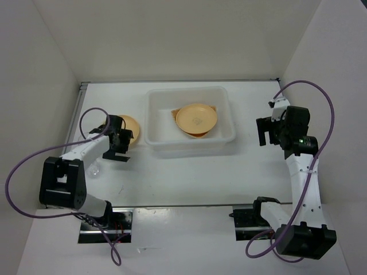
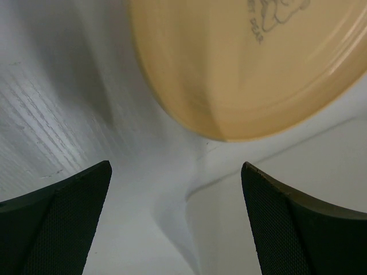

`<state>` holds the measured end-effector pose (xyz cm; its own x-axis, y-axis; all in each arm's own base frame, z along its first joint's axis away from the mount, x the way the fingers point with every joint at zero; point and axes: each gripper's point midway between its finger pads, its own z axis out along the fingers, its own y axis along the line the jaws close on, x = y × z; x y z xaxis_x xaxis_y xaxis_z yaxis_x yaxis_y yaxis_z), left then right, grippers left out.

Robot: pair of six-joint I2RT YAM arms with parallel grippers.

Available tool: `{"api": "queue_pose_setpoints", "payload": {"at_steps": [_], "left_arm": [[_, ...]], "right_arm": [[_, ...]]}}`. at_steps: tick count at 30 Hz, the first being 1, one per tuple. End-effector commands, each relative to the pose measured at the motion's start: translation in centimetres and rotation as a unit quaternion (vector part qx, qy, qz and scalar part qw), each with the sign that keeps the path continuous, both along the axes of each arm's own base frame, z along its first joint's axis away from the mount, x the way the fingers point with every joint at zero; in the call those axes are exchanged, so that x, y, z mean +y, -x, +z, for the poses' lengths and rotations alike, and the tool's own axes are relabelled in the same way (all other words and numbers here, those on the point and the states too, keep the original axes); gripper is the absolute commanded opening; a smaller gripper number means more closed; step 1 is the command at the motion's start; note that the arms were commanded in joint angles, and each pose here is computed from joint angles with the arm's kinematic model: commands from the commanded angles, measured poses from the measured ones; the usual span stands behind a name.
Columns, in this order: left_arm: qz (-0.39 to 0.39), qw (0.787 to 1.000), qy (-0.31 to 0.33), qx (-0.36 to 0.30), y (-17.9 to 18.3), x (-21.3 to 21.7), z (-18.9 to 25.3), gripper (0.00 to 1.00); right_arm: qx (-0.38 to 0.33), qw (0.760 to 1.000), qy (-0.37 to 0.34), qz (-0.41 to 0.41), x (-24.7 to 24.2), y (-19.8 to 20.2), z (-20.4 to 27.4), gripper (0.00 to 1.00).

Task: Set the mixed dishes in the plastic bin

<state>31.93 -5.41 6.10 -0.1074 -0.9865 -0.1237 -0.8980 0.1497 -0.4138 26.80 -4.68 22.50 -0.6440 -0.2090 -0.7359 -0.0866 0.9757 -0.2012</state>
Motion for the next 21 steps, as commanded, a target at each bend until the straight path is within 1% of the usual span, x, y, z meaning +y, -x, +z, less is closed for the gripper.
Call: {"api": "queue_pose_setpoints", "payload": {"at_steps": [1,2,7,8,9,11,12,14,15,16,17,18,20,21], "left_arm": [[0.092,0.995,0.017,0.024,-0.8,1.1,-1.0,1.0],[0.098,0.994,0.025,0.031,-0.9,0.9,-1.1,1.0],[0.11,0.992,0.005,0.062,-1.3,1.8,-2.8,1.0],[0.111,0.991,0.003,0.073,-1.1,1.8,-3.6,0.99],[0.116,0.991,0.004,0.068,-1.5,2.1,-3.2,0.99],[0.114,0.99,0.007,0.079,-1.1,2.0,-3.9,0.95],[0.119,0.99,0.009,0.075,-1.3,2.2,-3.8,0.87],[0.119,0.989,0.007,0.085,-0.9,2.3,-4.4,0.79],[0.119,0.989,0.007,0.085,-0.9,2.3,-4.4,0.66],[0.12,0.989,0.005,0.09,-0.6,2.6,-5.0,0.59],[0.12,0.989,0.005,0.091,-0.6,2.6,-5.0,0.49],[0.124,0.988,0.005,0.096,-0.5,2.9,-5.3,0.32],[0.12,0.988,0.003,0.096,-0.5,2.9,-5.3,0.22],[0.12,0.988,0.002,0.102,-0.4,2.9,-5.6,0.14]], "right_arm": [[-0.028,1.0,-0.012,-0.007,0.0,-1.0,0.4,0.98],[-0.027,0.999,-0.012,-0.012,-0.3,-1.0,0.1,0.98],[-0.027,0.999,-0.011,-0.015,-0.7,-1.1,-0.1,0.98],[-0.028,0.999,-0.014,-0.011,-0.6,-1.1,-0.1,0.98],[-0.032,0.999,-0.013,-0.016,-0.8,-0.9,0.1,0.98],[-0.032,0.999,-0.013,-0.016,-0.8,-1.0,-0.1,0.98],[-0.032,0.999,-0.013,-0.021,-1.1,-0.9,-0.1,0.98],[-0.032,0.999,-0.013,-0.021,-1.1,-0.9,-0.1,0.98],[-0.032,0.999,-0.013,-0.021,-1.1,-0.9,-0.1,0.98],[-0.032,0.999,-0.013,-0.021,-1.1,-0.9,-0.1,0.98],[-0.032,0.999,-0.013,-0.021,-1.1,-0.9,-0.1,0.98],[-0.032,0.999,-0.012,-0.026,-1.4,-0.9,-0.1,0.98],[-0.037,0.999,-0.011,-0.025,-1.4,-0.8,0.1,0.98],[-0.037,0.999,-0.011,-0.025,-1.4,-0.8,0.1,0.98]]}}
